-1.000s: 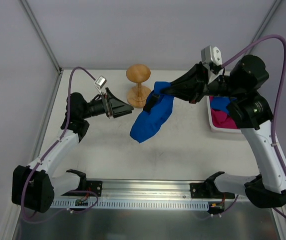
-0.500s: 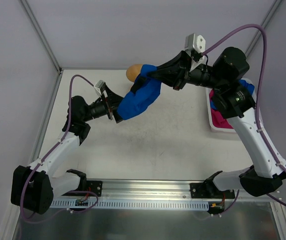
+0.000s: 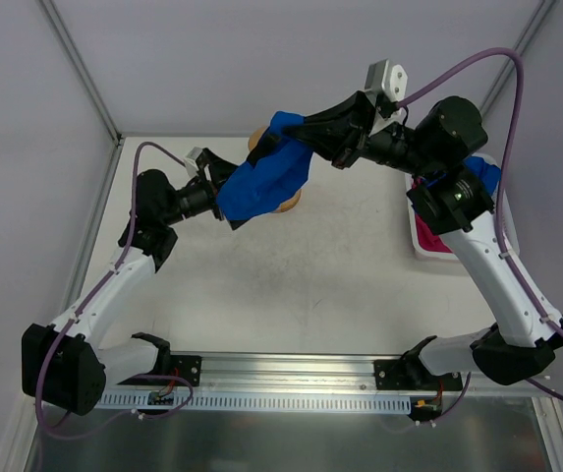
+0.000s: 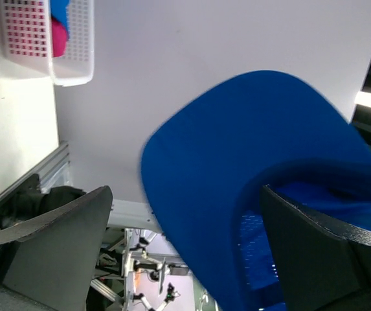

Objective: Stack the hats

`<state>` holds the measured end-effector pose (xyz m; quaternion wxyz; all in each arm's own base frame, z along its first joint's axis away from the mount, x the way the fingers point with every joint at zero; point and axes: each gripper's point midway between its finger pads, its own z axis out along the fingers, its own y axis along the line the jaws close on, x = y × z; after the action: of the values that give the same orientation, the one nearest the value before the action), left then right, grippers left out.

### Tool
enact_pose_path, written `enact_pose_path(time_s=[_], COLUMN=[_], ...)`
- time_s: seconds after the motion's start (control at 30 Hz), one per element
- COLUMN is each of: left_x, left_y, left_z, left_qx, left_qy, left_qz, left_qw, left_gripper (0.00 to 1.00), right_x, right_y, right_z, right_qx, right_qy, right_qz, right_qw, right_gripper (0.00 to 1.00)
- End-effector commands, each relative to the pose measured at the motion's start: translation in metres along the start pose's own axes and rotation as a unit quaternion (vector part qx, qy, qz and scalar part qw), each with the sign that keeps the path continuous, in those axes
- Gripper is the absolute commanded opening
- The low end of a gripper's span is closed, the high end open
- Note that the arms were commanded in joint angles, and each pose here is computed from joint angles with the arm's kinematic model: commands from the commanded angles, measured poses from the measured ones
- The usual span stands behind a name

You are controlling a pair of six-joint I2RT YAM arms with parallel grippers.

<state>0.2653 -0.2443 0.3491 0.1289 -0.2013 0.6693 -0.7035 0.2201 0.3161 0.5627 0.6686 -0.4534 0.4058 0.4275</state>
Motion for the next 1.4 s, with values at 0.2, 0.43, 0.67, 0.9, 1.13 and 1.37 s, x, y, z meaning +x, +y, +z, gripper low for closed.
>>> enact_pose_path(time_s=[0.2, 0.43, 0.67, 0.9, 1.13, 1.37], left_x=[0.005, 0.011, 0.012, -0.013, -0.024, -0.026], left_y=[-0.027, -0.023, -0.026, -0.036, -0.083, -0.129], left_z=[0.003, -0.004, -0.005, -0.014, -0.025, -0.041], left_qx=[0.007, 0.014, 0.018, 0.031, 0.026, 0.017], left_qy=[0.007, 0.007, 0.006, -0.030, -0.036, -0.084], left_qz=[-0.019, 0.008, 0.042, 0.134, 0.368, 0.633], left_qw=[1.000, 1.000, 0.999, 0.990, 0.929, 0.769], left_gripper=[0.96, 0.40, 0.04, 0.00, 0.00, 0.00], right_x=[-0.006, 0.016, 0.027, 0.052, 0.093, 0.126], right_y=[0.006, 0.018, 0.028, 0.041, 0.038, 0.043], right_z=[0.004, -0.006, -0.017, -0.045, -0.102, -0.138], right_qx=[-0.008, -0.021, -0.024, 0.000, 0.114, 0.162], right_qy=[-0.025, 0.002, 0.016, 0.054, 0.128, 0.177], right_qz=[-0.017, -0.008, -0.001, -0.004, 0.009, 0.037], right_qw=[1.000, 1.000, 1.000, 0.999, 0.985, 0.970], right_gripper=[0.00, 0.00, 0.00, 0.27, 0.99, 1.00])
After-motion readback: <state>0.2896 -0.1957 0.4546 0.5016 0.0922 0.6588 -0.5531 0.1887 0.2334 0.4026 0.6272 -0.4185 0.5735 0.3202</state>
